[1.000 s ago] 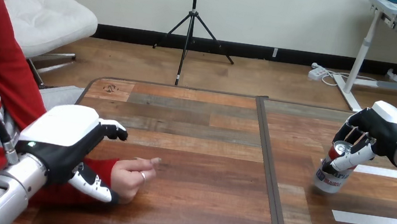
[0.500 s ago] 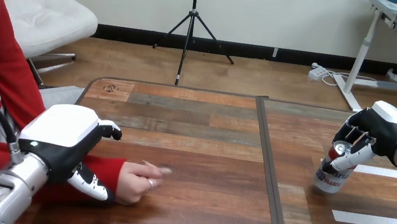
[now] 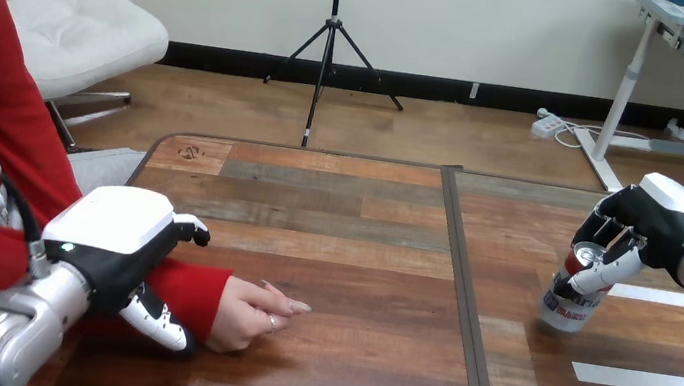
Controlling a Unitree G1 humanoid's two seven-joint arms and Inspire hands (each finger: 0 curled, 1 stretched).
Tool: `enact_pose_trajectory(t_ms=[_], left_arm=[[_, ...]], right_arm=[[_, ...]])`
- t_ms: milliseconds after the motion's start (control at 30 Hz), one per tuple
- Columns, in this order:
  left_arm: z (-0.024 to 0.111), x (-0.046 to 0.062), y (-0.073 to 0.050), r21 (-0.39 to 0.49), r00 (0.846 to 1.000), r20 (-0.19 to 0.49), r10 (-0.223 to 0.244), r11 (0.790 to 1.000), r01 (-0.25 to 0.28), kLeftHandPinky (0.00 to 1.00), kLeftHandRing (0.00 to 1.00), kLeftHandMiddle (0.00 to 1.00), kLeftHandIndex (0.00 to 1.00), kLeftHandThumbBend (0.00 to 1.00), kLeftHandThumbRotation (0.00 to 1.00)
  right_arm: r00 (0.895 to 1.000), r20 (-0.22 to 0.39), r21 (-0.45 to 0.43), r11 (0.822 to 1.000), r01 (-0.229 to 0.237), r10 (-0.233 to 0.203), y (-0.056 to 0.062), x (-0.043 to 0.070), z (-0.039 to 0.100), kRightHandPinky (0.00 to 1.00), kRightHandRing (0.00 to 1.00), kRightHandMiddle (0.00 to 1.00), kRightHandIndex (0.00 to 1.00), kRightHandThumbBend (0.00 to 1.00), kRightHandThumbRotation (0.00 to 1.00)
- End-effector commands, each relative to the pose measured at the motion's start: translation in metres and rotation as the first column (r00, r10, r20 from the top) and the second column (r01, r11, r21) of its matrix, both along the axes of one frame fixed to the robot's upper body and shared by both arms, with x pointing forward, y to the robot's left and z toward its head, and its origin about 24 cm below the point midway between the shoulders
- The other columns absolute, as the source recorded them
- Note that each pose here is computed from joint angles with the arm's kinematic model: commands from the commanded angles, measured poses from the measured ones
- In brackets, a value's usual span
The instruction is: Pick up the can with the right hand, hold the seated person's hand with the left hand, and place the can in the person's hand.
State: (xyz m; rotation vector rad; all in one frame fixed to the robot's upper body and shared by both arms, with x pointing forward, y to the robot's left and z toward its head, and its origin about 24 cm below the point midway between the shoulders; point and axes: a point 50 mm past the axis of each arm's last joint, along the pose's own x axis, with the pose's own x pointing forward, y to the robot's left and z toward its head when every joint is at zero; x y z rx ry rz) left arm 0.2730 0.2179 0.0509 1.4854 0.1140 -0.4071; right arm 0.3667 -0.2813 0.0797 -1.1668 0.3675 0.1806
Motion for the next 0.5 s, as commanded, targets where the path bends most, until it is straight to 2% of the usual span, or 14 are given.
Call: enact_pose_trajectory(t_ms=[0, 133, 467], left_arm=[[0.021, 0.0177, 0.0003, 0.027, 1.0, 0.026, -0.013, 1.0, 0.012, 0.8, 0.83, 0.84, 0.82, 1.0, 0.34], [0.0217, 0.0204, -0.001, 0.028, 1.0, -0.014, -0.017, 0.999, 0.018, 0.81, 0.84, 0.84, 0.83, 1.0, 0.35], [0.0207, 0.026, -0.0043, 0.054, 0.997, -0.061, -0.037, 0.998, 0.04, 0.81, 0.83, 0.83, 0.82, 1.0, 0.35]], right_arm=[[0.99, 0.14, -0.003, 1.0, -0.022, 0.022, 0.002, 0.015, 0.0407, 0.54, 0.56, 0.56, 0.47, 0.81, 0.0], [0.99, 0.137, 0.001, 1.0, -0.016, 0.015, 0.0019, 0.0154, 0.0411, 0.53, 0.56, 0.55, 0.48, 0.8, 0.0], [0.99, 0.14, 0.005, 1.0, -0.015, 0.014, 0.0019, 0.0155, 0.0415, 0.49, 0.52, 0.53, 0.48, 0.81, 0.0]])
